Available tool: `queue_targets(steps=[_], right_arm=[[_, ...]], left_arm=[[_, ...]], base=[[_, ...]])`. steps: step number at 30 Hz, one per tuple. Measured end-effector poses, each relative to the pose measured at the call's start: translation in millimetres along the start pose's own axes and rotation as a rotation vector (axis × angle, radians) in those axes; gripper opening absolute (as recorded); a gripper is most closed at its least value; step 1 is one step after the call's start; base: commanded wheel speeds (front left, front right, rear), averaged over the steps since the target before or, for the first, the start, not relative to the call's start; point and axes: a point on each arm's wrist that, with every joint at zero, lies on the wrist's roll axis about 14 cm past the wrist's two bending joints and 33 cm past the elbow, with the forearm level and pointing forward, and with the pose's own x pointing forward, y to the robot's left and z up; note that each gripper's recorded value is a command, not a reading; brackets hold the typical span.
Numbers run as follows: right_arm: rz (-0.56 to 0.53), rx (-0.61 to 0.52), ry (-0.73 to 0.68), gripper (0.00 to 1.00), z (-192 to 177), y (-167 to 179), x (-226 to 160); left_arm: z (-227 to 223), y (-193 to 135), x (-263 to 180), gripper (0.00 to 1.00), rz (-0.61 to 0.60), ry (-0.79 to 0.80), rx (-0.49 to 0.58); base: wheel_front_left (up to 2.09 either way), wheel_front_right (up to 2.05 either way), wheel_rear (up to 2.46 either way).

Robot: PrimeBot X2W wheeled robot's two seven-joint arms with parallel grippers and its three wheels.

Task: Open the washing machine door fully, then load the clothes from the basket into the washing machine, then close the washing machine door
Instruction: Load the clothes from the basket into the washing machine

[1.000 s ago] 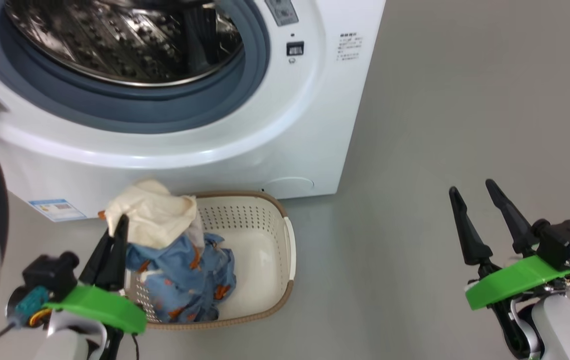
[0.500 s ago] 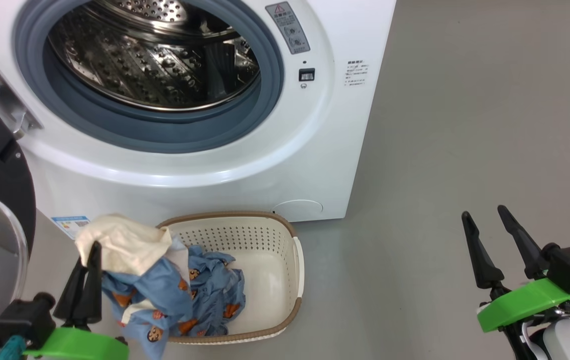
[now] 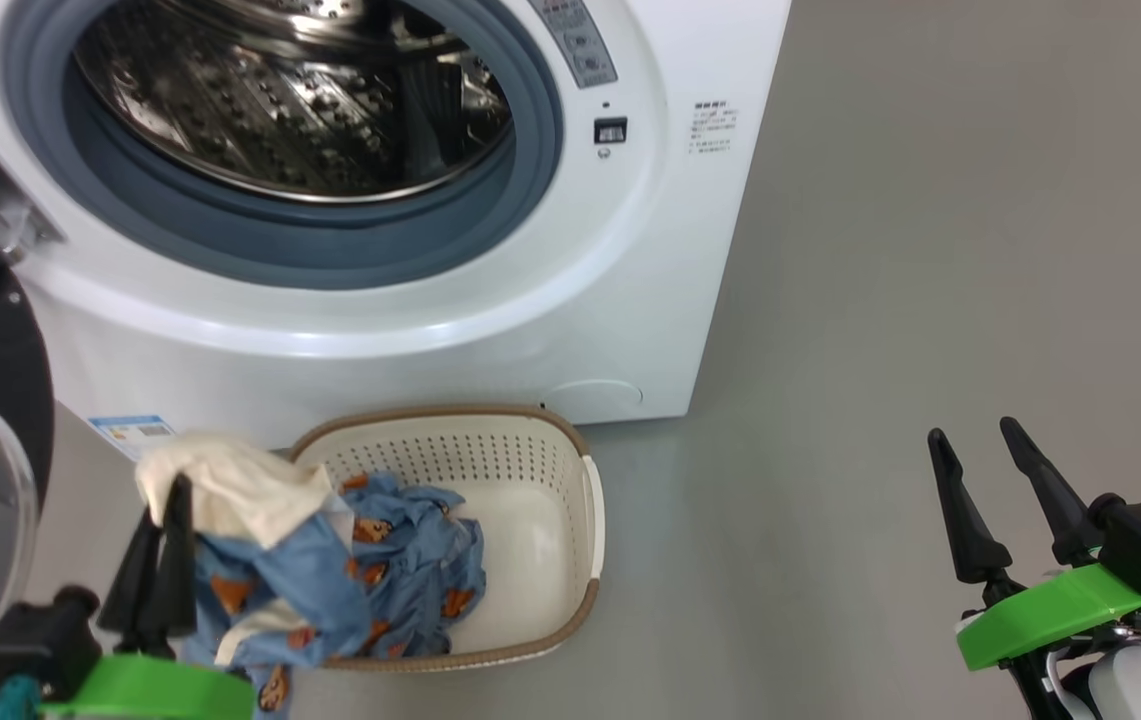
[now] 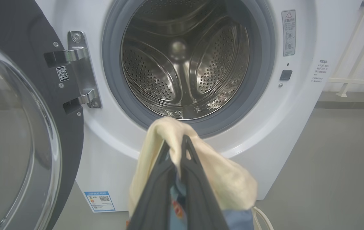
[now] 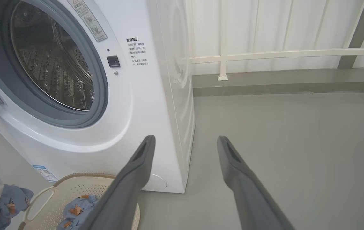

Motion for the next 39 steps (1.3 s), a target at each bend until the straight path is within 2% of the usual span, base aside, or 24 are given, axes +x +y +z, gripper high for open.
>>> queue_targets(steps=[12,23,39], right_arm=[[-0.016,0.019,0.015,1.00,-10.4,-5.9,25.2],[-0.040,0.012,0.034,1.00,-22.1,-20.1,47.4],[-0.040,0.006,0.079,1.00,-41.5,-23.1,59.1]], left_arm=[[17.4,-9.0,78.3,0.00,-0.041,-0.065,0.001],[29.8,-20.4,168.4,0.00,-0.070,-0.099,-0.006],[-6.6,-33.3,250.1,0.00,-0.075,0.038,0.010]], base=[[0.00,0.00,0.00],[0.00,0.00,0.00],[0.00,0.00,0.00]])
